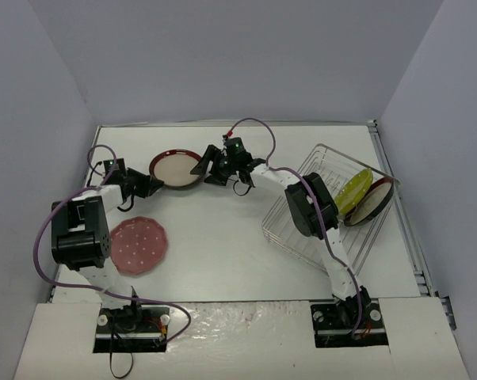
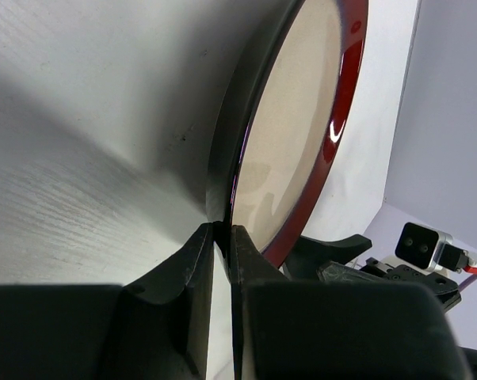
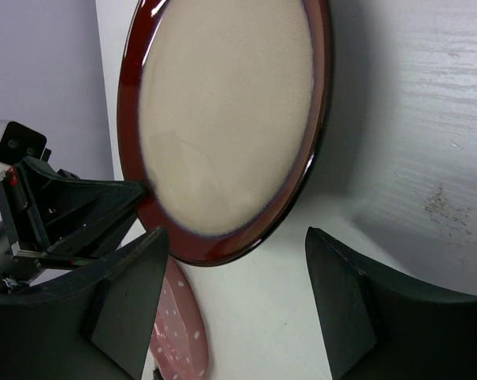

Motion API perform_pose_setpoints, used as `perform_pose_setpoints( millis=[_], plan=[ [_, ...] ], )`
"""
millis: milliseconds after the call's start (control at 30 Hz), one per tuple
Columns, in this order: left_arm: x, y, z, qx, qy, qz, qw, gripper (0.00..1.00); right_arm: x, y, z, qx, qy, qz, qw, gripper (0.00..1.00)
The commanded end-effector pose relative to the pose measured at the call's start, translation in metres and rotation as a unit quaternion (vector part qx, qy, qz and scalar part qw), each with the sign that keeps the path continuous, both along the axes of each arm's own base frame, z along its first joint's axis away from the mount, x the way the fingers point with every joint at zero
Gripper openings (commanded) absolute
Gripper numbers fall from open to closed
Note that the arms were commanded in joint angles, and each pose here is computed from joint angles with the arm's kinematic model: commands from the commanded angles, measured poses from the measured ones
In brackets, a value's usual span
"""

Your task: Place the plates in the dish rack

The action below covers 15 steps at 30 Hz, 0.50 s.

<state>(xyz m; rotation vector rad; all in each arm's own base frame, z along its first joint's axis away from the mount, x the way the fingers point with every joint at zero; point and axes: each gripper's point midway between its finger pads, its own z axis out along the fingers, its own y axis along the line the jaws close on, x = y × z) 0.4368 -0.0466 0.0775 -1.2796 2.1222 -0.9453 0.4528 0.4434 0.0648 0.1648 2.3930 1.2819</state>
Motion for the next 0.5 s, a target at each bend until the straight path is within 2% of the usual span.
perform_pose_setpoints(
  millis=[0,467],
  plan=[
    [0.028,-0.015,0.103,-0.02,-0.165,-0.027,0.986,0.0,0.005,0.022,0.03,0.063,-0.02,0.007,0.998,0.66],
    [0.027,-0.023,0.105,-0.026,-0.167,-0.031,0.985,0.0,0.002,0.034,0.032,0.159,0.016,-0.013,0.987,0.66]
  ],
)
